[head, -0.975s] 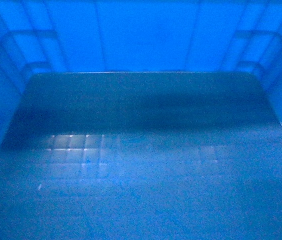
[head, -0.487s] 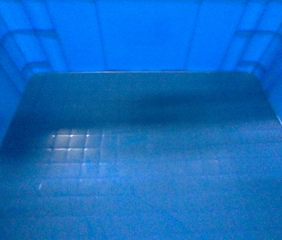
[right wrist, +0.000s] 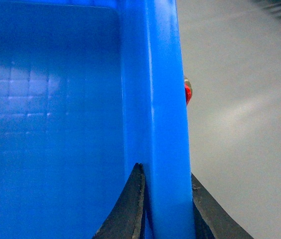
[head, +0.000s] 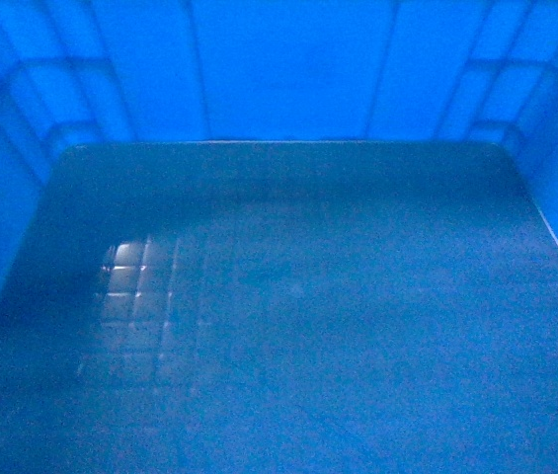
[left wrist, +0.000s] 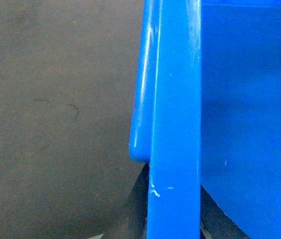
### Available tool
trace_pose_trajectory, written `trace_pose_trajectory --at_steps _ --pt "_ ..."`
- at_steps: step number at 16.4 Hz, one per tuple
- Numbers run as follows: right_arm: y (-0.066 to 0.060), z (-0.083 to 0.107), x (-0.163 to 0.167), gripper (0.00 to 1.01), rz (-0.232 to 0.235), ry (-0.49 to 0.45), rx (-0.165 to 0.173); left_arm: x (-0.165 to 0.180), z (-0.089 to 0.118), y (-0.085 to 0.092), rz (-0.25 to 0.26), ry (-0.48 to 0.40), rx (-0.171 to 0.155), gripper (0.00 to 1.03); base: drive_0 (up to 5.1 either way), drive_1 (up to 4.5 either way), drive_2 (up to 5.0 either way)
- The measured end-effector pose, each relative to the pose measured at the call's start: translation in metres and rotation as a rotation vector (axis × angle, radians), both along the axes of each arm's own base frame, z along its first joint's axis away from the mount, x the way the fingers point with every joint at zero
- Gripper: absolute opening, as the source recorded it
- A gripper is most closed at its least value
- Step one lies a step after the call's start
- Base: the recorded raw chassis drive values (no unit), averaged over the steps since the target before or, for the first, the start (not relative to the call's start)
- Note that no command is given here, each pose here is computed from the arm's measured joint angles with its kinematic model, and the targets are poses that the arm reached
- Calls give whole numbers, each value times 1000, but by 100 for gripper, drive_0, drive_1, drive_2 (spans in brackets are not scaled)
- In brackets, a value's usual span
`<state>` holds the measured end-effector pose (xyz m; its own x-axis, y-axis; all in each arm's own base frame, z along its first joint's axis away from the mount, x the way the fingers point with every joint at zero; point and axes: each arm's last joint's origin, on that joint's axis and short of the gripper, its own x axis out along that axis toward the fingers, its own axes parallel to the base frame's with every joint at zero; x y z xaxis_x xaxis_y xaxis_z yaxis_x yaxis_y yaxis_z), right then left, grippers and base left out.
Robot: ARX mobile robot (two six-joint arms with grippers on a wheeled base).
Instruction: Place box next to blue box on left shelf
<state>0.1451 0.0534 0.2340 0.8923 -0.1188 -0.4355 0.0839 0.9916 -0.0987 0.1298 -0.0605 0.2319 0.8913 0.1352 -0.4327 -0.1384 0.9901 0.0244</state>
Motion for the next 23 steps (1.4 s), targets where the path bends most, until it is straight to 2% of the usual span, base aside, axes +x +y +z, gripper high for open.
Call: trace_pose_trajectory --at_steps 23 --pt "0 0 0 12 -1 1 -1 0 0 0 0 0 0 8 -150 -150 -150"
